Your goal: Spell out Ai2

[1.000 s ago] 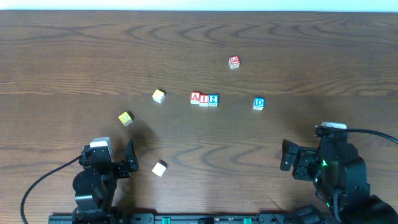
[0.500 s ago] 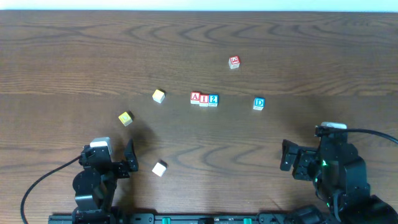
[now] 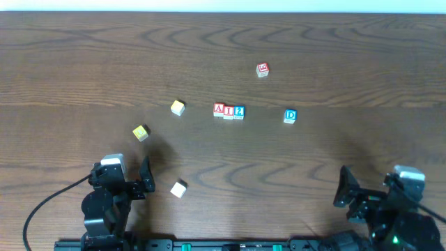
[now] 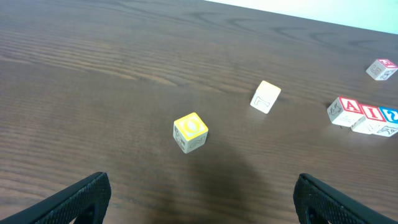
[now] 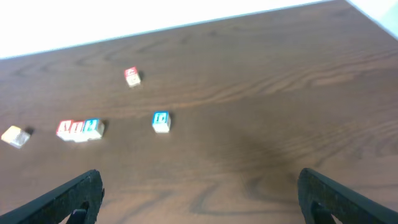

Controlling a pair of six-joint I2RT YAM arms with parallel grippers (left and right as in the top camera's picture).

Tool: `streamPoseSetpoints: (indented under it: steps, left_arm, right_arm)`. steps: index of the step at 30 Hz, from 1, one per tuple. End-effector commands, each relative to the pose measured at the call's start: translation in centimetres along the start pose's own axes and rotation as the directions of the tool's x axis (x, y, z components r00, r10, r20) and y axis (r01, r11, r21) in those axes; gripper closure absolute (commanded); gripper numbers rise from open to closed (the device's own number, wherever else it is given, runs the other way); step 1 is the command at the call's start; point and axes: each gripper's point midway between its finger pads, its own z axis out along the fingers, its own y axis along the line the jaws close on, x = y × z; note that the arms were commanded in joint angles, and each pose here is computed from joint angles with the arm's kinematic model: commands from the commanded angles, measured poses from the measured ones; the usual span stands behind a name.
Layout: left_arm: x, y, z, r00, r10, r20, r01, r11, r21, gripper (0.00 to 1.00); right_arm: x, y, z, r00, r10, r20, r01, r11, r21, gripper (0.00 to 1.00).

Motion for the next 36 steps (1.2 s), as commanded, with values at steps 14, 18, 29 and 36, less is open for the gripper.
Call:
streamPoseSetpoints:
  steps: [14,18,29,36]
  left_arm:
    - [0.6,0.0,0.3,1.0,-0.01,-0.008,0.01,1.0,0.002,0.05]
    - [0.6,0.0,0.3,1.0,-0.01,-0.008,0.01,1.0,0.002,0.05]
    - [0.6,0.0,0.3,1.0,-0.01,-0.008,0.01,1.0,0.002,0.05]
    - [0.6,0.0,0.3,1.0,-0.01,-0.008,0.01,1.0,0.002,0.05]
  right_arm:
    - [3.8,1.2,6.9,0.985,0.043,0.166,-0.031,0.997,-0.073,0.01]
    - [5.7,1.1,8.7,0.986,0.044,0.163,-0.032,0.997,-0.073,0.01]
    - [9.5,0.3,11.7,0.994,0.036,0.1,-0.032,0.999,-0.039,0.01]
    - [9.4,0.4,11.6,0.994,0.037,0.104,-0.033,0.999,-0.04,0.01]
